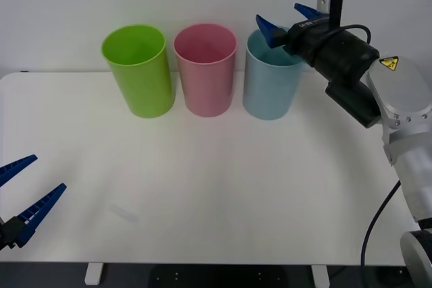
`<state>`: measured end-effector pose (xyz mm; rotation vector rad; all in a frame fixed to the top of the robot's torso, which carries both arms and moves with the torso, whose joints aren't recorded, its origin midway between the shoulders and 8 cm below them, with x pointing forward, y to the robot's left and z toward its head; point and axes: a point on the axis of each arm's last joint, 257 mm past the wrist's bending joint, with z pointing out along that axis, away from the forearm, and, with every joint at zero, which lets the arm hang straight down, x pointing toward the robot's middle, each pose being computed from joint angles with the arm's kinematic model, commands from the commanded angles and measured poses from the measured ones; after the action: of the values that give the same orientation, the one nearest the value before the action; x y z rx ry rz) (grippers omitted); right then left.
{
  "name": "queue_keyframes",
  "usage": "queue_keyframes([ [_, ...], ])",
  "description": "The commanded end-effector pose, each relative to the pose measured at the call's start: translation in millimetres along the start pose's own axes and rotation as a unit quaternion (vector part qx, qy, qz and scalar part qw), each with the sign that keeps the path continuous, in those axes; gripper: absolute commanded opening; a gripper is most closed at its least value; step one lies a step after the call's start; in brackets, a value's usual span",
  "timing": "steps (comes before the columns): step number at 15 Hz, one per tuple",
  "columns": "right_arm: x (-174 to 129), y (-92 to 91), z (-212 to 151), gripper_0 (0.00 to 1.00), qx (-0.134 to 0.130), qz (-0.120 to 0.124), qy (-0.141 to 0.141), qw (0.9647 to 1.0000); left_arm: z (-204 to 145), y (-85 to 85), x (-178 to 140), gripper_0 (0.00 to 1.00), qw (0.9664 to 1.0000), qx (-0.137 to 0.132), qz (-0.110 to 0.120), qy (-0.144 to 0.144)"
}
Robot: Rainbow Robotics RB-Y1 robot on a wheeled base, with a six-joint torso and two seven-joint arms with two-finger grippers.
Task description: Grasp the object on the table and drop it into the matching bin: aluminum can to the light blue bin, PET bottle to the pink bin.
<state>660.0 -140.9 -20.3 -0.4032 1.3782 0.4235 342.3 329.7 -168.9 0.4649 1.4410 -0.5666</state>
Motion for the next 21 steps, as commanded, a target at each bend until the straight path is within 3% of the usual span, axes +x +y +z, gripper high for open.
queue_keyframes([
  [1,-3,4.0,-19,1.0,-0.004,-0.008,-0.009,0.9999,0,0.0,0,1.0,1.0,0.0,0.0,0.0],
  [6,-1,20.6,-61,1.0,-0.025,-0.02,-0.016,0.9994,0,0.0,0,1.0,1.0,0.0,0.0,0.0],
  [13,18,59.7,-139,1.0,-0.08,-0.033,0.006,0.9962,0,0.0,0,1.0,1.0,0.0,0.0,0.0],
  [16,27,73.7,-177,1.0,-0.102,-0.062,0.018,0.9927,0,0.0,0,1.0,1.0,0.0,0.0,0.0],
  [21,48,81.3,-233,1.0,-0.149,-0.097,0.053,0.9827,0,0.0,0,1.0,1.0,0.0,0.0,0.0],
])
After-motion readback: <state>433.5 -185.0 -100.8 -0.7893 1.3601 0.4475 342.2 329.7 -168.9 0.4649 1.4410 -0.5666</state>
